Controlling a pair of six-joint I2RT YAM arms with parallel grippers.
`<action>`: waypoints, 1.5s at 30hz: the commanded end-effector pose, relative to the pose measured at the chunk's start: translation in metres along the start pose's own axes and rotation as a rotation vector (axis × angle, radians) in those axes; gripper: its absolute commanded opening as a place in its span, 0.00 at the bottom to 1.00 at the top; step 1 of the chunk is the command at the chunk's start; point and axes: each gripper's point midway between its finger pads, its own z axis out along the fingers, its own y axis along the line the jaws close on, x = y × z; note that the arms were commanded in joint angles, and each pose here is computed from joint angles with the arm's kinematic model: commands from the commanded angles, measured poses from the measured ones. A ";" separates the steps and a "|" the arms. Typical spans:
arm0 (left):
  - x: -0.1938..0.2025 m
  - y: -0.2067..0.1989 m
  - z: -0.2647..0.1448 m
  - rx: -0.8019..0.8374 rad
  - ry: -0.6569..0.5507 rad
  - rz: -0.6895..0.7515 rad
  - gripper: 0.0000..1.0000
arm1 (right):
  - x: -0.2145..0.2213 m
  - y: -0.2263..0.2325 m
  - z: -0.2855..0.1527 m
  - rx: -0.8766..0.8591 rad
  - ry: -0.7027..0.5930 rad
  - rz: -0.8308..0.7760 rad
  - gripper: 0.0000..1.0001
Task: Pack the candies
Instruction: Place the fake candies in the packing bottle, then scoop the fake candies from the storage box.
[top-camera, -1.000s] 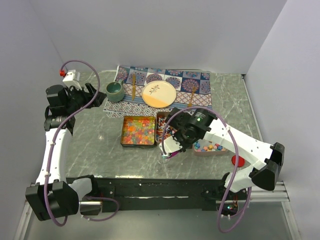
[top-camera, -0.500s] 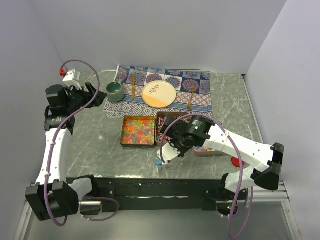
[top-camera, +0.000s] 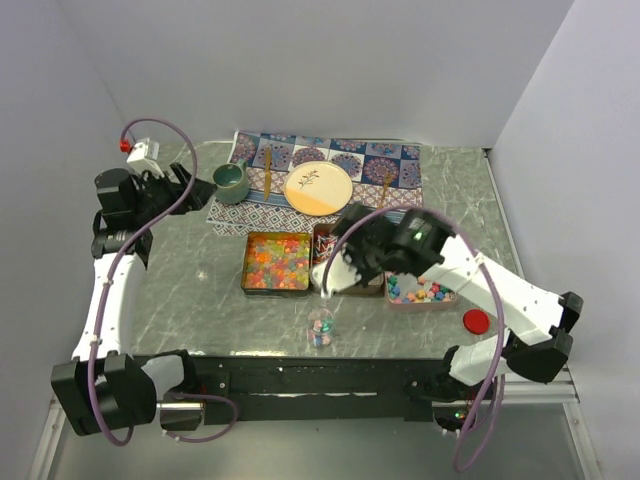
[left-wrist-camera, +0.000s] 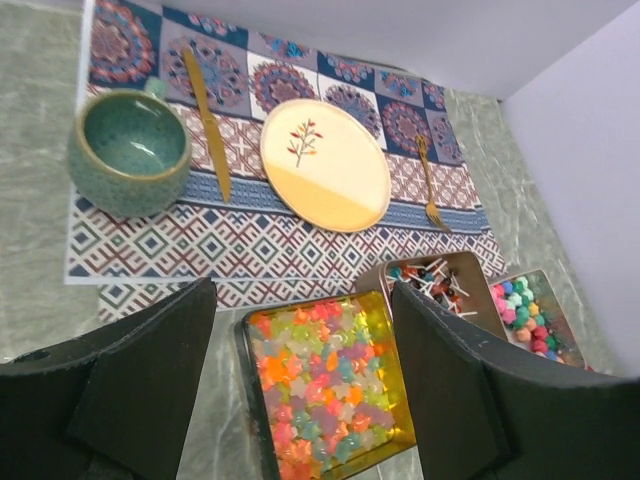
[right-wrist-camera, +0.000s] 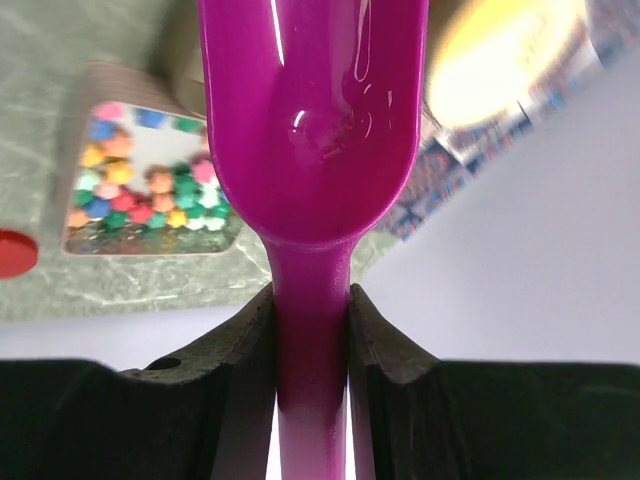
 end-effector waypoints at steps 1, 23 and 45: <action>0.017 -0.015 0.017 0.075 0.048 -0.059 0.76 | 0.059 0.003 -0.003 -0.040 0.139 0.107 0.00; 0.131 -0.012 0.039 0.132 0.313 -0.189 0.01 | 0.153 -0.056 0.122 -0.198 0.670 -0.001 0.00; 0.137 -0.010 0.038 0.134 0.328 -0.181 0.01 | 0.084 -0.021 0.176 -0.335 0.521 -0.077 0.00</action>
